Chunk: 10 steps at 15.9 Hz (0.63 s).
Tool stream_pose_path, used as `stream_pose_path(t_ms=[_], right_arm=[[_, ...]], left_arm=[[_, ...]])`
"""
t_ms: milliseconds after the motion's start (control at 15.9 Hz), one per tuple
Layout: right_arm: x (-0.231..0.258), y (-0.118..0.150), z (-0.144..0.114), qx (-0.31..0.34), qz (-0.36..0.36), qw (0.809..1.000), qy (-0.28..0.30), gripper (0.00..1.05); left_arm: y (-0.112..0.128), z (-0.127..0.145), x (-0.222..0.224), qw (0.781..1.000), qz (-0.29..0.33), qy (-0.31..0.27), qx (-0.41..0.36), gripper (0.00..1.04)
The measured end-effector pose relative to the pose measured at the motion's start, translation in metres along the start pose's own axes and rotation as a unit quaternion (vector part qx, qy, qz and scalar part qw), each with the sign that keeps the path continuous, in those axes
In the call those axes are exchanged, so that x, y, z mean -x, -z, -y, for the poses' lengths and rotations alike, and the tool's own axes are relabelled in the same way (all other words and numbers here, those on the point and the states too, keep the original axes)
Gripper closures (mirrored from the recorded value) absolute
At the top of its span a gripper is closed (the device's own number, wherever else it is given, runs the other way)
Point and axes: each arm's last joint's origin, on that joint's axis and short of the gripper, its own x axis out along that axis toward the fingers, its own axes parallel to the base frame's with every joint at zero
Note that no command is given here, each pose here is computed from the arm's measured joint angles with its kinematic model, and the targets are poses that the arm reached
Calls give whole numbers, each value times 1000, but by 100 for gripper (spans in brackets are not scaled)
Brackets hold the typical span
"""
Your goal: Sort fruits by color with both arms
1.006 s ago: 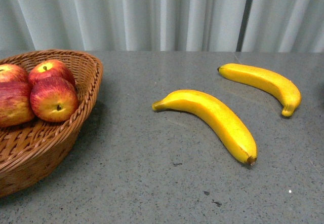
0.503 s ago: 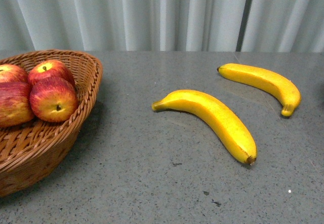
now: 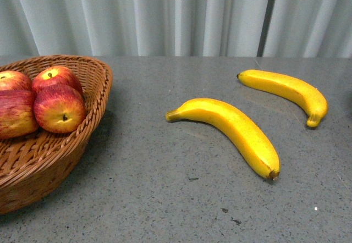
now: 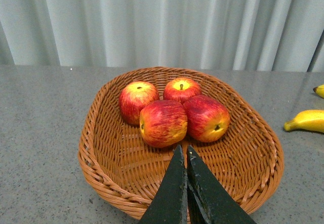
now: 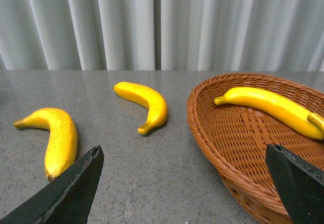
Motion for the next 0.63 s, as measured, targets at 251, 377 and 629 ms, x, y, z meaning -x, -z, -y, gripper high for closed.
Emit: stream_pose_path(t_ms=[251, 377, 629], right_arm=[[0, 0, 0, 0, 0, 1000, 0, 7], [0, 0, 0, 0, 0, 1000, 0, 7], [-6, -1, 3, -30, -24, 999, 2, 7]], left_arm=[[0, 0, 0, 1000, 0, 0, 0, 64], [0, 0, 0, 1000, 0, 0, 0, 41], [0, 0, 0, 1000, 0, 0, 0, 7]])
